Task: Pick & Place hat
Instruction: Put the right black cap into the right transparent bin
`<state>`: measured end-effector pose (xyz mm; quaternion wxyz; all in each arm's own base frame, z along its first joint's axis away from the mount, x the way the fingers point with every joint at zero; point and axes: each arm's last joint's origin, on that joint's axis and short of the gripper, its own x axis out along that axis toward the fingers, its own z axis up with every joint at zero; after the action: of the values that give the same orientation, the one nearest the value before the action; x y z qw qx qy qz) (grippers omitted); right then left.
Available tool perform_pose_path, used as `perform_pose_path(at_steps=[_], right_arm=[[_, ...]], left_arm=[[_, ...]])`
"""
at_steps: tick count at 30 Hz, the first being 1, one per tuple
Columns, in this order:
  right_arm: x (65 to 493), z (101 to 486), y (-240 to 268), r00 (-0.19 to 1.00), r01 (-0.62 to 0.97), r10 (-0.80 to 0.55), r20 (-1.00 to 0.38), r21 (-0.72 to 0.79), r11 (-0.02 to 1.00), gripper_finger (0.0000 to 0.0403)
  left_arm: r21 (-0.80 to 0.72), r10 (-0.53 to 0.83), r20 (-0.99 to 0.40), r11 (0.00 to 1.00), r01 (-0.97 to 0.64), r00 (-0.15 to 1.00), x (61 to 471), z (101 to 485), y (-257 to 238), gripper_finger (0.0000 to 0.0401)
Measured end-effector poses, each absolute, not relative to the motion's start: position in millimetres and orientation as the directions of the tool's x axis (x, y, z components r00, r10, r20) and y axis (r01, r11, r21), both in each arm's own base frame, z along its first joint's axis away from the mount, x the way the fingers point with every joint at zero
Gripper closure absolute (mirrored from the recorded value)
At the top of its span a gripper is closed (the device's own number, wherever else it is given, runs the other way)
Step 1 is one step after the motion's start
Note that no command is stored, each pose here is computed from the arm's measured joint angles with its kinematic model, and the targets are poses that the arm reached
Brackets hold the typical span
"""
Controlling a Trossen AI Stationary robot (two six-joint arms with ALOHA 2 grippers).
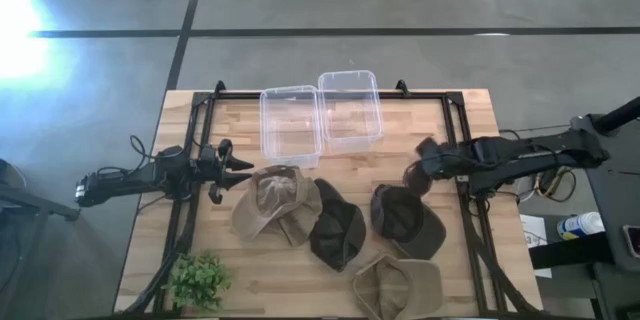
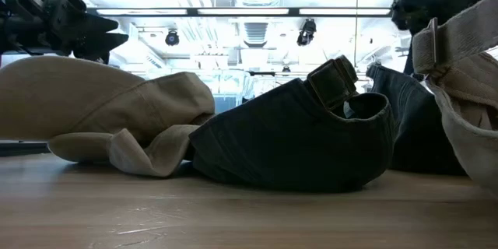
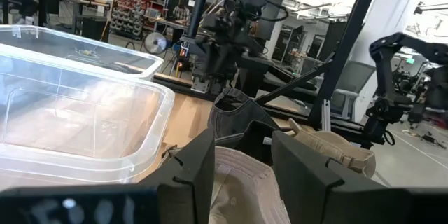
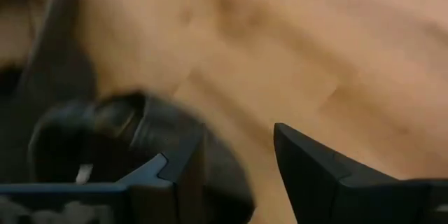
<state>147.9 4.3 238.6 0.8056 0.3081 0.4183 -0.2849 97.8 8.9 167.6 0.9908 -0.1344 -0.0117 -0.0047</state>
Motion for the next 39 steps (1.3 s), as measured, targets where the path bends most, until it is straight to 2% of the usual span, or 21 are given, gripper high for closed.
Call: perform_pose_path(at_steps=[5,8,11,14,18,20,23,25,27,31,32,35,39], right_arm=[[165,229,11,0.381,0.587,-0.017,-0.924,0.228,0.777,0.0206],[170,224,14,0.311,0.498,0.045,-0.949,0.203,0.843,0.0184],[175,219,13,0.283,0.429,0.029,-0.959,0.153,0.890,0.0164],[182,211,12,0.272,0.399,-0.049,-0.961,0.066,0.914,0.0149],[197,196,11,0.301,0.346,-0.031,-0.953,0.079,0.935,0.0141],[202,185,10,0.279,0.332,-0.014,-0.960,0.082,0.940,0.0144],[210,173,6,0.245,0.347,0.001,-0.969,0.089,0.934,0.0167],[213,171,3,0.234,0.364,0.011,-0.972,0.098,0.926,0.0199],[218,177,0,0.261,0.376,0.002,-0.965,0.103,0.921,0.0244],[221,199,-10,0.344,0.395,-0.015,-0.939,0.130,0.909,0.0359],[220,205,-12,0.358,0.404,-0.022,-0.934,0.134,0.905,0.0376],[216,232,-21,0.416,0.434,-0.043,-0.908,0.156,0.887,0.0388],[212,301,-32,0.623,0.439,-0.092,-0.777,0.250,0.863,0.0391]], left_arm=[[-0.266,-0.006,0.025,0.964,0.012,1.000,98,168,9,0.0266],[-0.266,-0.006,0.024,0.964,0.012,1.000,98,168,9,0.0266],[-0.266,-0.006,0.024,0.964,0.012,1.000,98,168,9,0.0266],[-0.266,-0.006,0.025,0.964,0.012,1.000,98,168,9,0.0266],[-0.266,-0.006,0.025,0.964,0.012,1.000,98,168,9,0.0266],[-0.266,-0.006,0.025,0.964,0.012,1.000,98,168,9,0.0266],[-0.266,-0.006,0.024,0.964,0.012,1.000,98,168,9,0.0266],[-0.266,-0.006,0.024,0.964,0.012,1.000,98,168,9,0.0266],[-0.266,-0.006,0.024,0.964,0.012,1.000,98,168,9,0.0266],[-0.266,-0.006,0.025,0.964,0.012,1.000,98,168,9,0.0266],[-0.266,-0.006,0.024,0.964,0.012,1.000,98,168,9,0.0266],[-0.266,-0.006,0.025,0.964,0.013,1.000,98,168,9,0.0266],[-0.266,-0.006,0.025,0.964,0.012,1.000,98,168,9,0.0266]])
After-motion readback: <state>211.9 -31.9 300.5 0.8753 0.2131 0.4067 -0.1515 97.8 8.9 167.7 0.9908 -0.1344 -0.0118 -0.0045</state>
